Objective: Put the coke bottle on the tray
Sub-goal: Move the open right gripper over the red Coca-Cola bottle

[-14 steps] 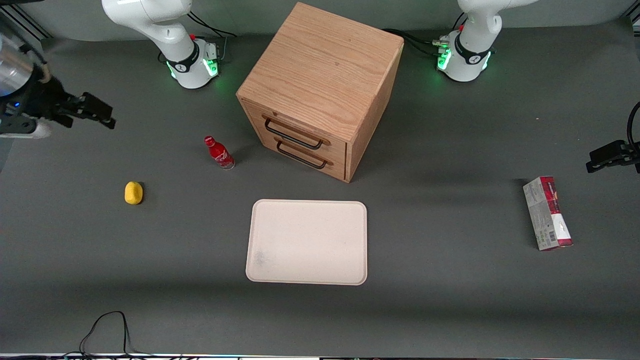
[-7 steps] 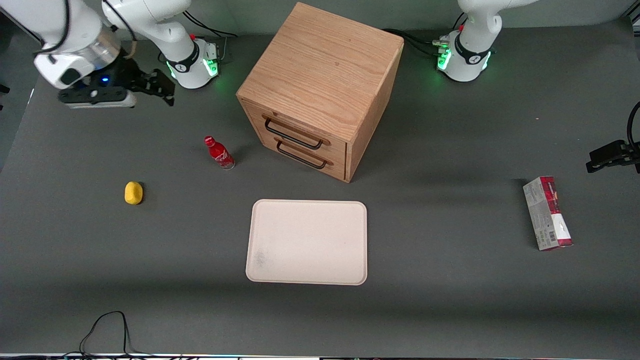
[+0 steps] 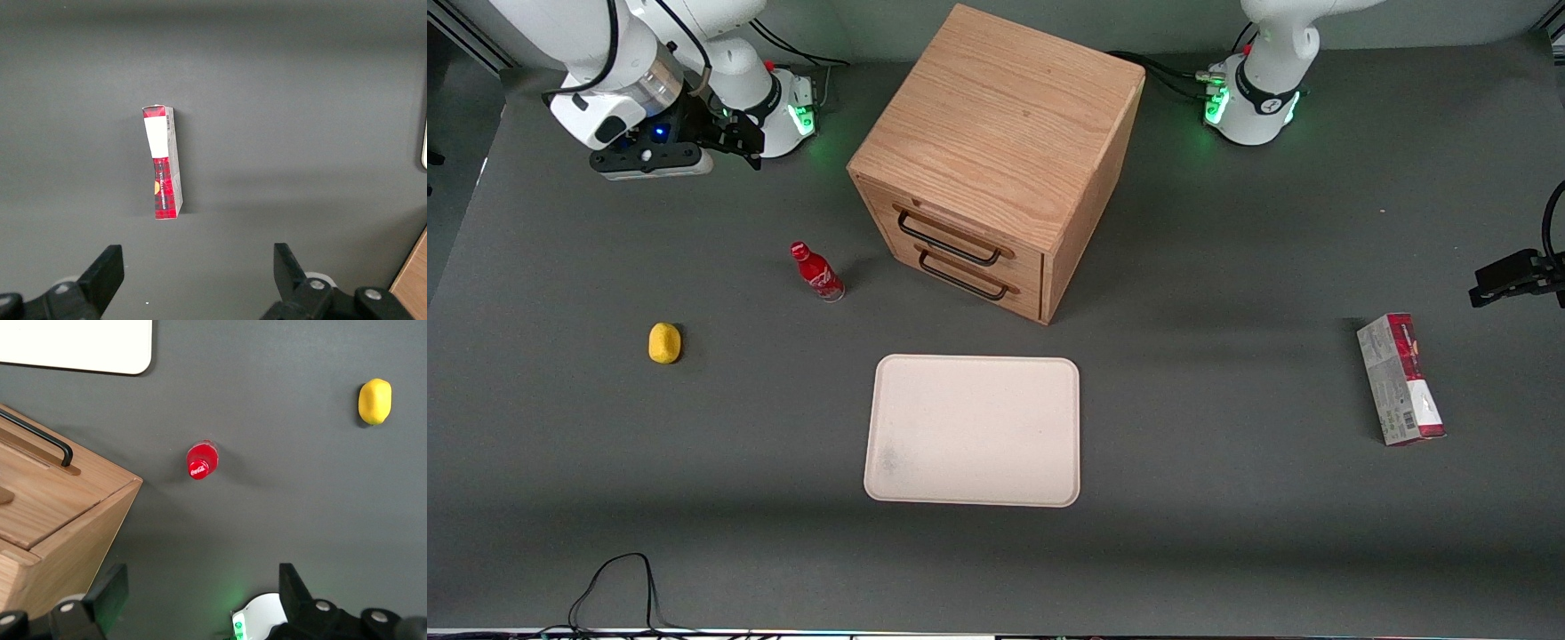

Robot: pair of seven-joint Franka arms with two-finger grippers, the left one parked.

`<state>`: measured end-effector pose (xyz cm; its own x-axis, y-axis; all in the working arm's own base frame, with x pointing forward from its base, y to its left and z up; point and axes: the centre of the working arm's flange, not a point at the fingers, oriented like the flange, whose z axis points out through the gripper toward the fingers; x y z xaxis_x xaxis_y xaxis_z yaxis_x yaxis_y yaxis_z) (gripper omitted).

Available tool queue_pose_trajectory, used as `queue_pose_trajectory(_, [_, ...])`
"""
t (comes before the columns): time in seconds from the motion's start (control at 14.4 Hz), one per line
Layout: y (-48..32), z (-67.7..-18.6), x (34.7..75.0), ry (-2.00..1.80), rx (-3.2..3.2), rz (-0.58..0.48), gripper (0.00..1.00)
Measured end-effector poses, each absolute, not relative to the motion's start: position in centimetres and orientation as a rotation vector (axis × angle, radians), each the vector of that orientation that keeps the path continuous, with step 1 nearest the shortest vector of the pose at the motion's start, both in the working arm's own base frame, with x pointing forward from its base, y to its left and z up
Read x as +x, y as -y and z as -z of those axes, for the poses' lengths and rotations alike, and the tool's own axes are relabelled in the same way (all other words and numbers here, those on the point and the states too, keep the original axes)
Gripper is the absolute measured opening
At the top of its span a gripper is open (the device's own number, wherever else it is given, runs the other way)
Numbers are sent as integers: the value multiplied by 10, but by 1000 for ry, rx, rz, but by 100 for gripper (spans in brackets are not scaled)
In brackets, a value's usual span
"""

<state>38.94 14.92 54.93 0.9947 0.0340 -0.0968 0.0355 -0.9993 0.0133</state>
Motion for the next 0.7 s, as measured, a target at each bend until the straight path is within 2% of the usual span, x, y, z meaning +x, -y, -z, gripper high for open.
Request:
queue_pose_trajectory(0.28, [-154,-517,400,-53,3130,121,100])
queue_pose_trajectory(0.7, [-158,-425,408,-50,3136,86,100])
